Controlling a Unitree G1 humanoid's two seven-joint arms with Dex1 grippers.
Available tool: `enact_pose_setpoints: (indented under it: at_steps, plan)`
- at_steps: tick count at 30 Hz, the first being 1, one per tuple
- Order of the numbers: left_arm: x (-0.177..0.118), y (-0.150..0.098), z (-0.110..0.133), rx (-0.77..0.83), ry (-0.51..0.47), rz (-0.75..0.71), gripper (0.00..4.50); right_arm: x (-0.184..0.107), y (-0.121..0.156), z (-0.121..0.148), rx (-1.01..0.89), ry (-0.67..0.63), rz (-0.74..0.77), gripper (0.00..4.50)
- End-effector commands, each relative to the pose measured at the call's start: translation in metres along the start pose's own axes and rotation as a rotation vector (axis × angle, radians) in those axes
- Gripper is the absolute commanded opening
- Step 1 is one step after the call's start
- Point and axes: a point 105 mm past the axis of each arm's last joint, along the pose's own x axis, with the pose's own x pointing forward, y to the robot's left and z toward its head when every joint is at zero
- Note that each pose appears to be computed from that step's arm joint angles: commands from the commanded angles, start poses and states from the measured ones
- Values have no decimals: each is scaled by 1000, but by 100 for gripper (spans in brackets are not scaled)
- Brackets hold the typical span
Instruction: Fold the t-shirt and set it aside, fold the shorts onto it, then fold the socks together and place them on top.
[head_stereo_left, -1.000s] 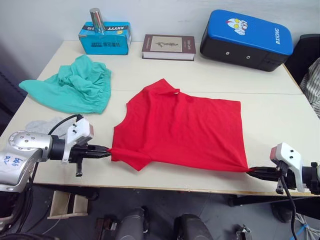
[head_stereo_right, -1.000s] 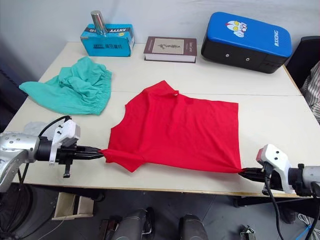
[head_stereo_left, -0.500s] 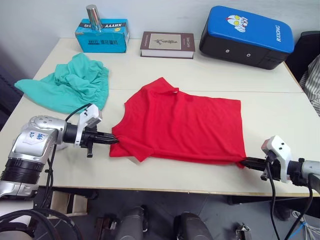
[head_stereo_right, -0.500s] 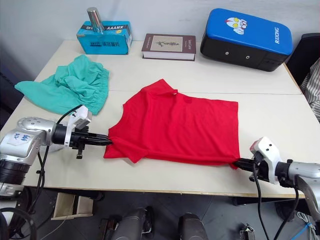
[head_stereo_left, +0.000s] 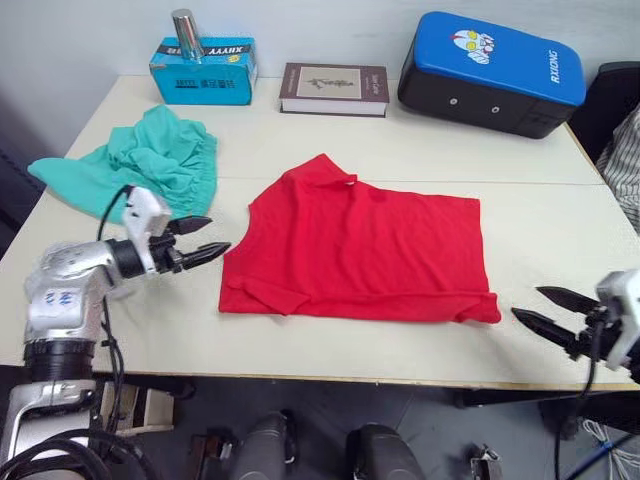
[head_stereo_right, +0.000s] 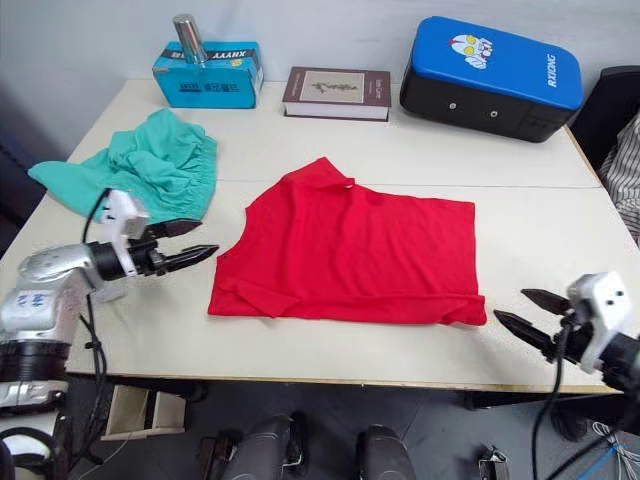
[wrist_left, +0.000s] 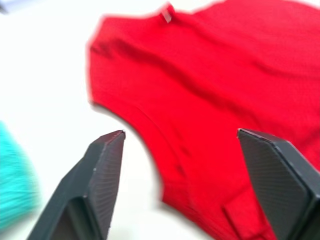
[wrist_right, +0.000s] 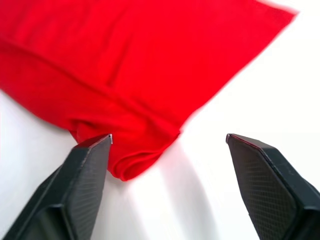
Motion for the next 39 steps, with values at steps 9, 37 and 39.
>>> enact_pose_setpoints:
  at_steps: [9, 37, 39]
  plan:
    - [1, -93, -22, 133, 108, -422, 2, 57, 68, 26, -322, -59, 345, 0]
    - [45, -64, -37, 175, 20, -49, 2, 92, 69, -1, -319, -133, 140, 0]
    - [50, -53, -31, 181, -5, 23, 2, 91, 62, -5, -317, -120, 94, 0]
